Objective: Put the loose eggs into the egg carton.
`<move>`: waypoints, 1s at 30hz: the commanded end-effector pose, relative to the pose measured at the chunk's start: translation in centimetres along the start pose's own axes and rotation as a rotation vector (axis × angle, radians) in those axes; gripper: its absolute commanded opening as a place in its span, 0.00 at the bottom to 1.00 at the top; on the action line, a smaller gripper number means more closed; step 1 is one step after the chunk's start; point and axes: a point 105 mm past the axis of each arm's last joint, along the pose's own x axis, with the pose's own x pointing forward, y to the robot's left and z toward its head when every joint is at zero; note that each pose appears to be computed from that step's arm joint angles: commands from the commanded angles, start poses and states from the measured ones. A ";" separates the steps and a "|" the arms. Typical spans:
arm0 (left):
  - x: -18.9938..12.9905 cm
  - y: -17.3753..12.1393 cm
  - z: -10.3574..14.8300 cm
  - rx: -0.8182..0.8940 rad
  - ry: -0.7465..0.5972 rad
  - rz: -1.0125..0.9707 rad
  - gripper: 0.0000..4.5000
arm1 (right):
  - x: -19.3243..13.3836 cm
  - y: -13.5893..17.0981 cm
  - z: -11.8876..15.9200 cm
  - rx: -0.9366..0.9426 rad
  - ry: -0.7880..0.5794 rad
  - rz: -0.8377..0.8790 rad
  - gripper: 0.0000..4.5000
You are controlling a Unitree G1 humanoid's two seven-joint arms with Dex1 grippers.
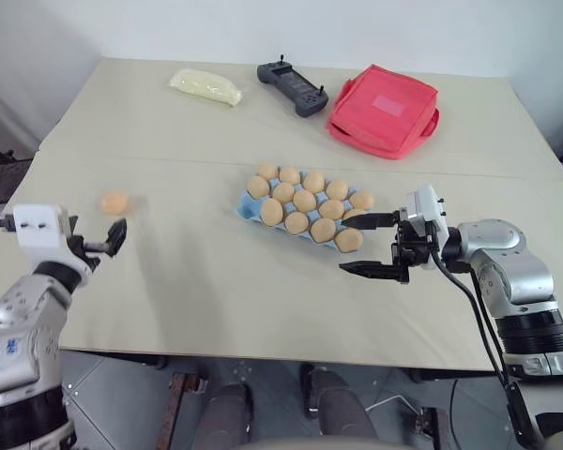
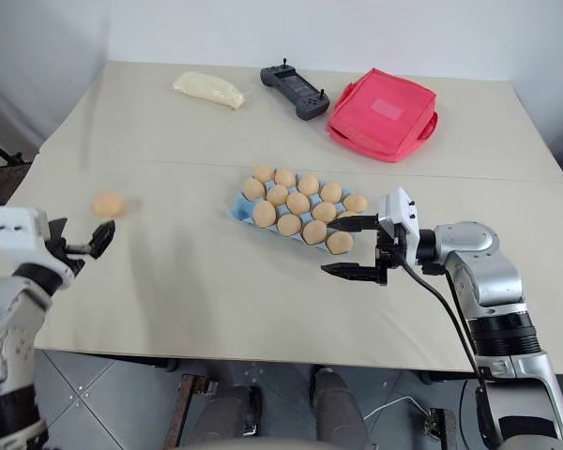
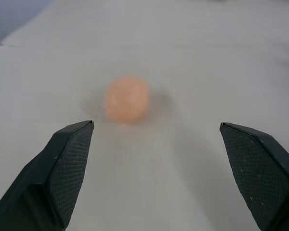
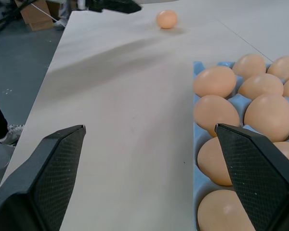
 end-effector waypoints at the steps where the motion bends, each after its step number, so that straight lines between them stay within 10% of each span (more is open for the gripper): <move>1: 1.9 1.3 1.3 0.012 -0.005 0.083 1.00 | -0.2 0.0 1.0 -0.047 -0.020 -0.014 1.00; 20: 8.7 1.8 -0.7 -0.038 0.213 0.128 1.00 | -0.3 0.0 0.7 -0.036 -0.004 -0.049 1.00; 30: 8.9 0.4 1.5 0.044 0.113 0.051 0.41 | -0.5 -0.1 0.7 -0.040 -0.004 -0.055 1.00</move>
